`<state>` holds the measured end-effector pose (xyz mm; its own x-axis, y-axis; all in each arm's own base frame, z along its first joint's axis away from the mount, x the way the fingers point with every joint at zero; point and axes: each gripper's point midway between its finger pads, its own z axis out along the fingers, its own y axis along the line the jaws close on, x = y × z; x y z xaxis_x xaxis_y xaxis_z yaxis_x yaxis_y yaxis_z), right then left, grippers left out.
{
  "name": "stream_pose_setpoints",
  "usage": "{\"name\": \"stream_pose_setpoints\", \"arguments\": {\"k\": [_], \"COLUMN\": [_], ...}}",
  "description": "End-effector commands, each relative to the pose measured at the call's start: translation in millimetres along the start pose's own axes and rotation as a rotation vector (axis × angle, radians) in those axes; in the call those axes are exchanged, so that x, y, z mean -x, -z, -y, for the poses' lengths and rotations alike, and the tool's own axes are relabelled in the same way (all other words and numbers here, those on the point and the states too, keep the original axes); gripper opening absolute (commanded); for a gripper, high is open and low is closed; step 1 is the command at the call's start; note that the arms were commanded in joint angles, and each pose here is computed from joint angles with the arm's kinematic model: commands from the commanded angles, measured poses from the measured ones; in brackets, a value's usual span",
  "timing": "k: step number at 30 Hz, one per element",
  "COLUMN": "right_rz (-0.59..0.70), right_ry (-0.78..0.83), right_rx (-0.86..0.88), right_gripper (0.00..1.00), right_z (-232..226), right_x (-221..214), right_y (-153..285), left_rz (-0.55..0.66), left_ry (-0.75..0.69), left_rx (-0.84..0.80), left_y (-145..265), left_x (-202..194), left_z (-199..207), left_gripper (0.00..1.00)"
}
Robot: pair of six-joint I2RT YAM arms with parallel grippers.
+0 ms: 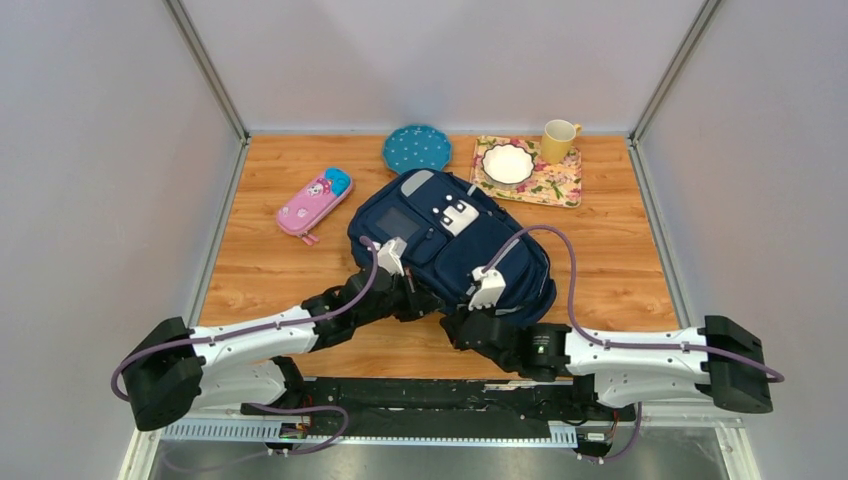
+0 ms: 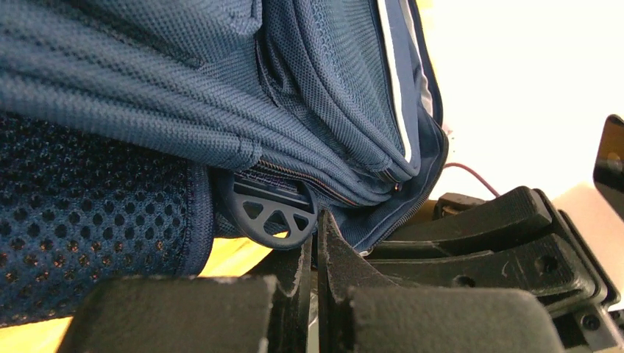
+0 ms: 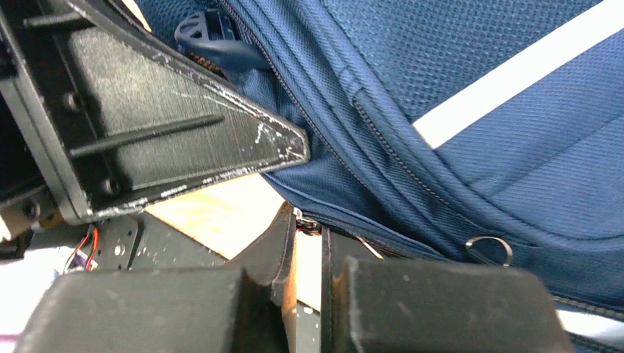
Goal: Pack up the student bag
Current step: Zip the student bag at the center of the board.
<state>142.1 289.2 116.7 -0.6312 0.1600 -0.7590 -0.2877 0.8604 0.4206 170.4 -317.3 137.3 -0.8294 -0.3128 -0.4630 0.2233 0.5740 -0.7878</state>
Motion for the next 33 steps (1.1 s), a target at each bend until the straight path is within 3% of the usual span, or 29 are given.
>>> {"name": "stream_pose_setpoints", "arguments": {"k": [1,8,14,24,31,32,33], "right_rz": [-0.048,-0.151,-0.175,-0.243,-0.272,-0.280,-0.274], "right_ry": [0.040,0.065,0.048,-0.030,-0.014,-0.011,-0.011], "right_rx": [0.012,0.142,0.086,0.144,0.174,0.180,0.193], "right_gripper": [0.00,0.00,0.00,0.00,0.00,0.00,0.00], "right_z": [22,5,26,44,34,32,28], "right_x": [-9,-20,-24,-35,-39,-41,-39], "right_y": [12,25,31,34,28,27,26], "left_rz": [-0.001,0.019,0.037,0.078,0.052,0.043,0.033], "left_ry": [-0.082,-0.079,-0.095,-0.114,-0.113,-0.114,-0.116], "left_rx": [0.017,0.017,0.059,0.215,0.154,0.154,0.162], "left_y": [10,14,18,40,41,41,41], "left_x": [3,6,10,15,2,-1,-3], "left_z": [-7,-14,-26,-80,-84,-86,-88], "left_gripper": [0.00,0.00,0.00,0.00,0.00,0.01,0.08]}}
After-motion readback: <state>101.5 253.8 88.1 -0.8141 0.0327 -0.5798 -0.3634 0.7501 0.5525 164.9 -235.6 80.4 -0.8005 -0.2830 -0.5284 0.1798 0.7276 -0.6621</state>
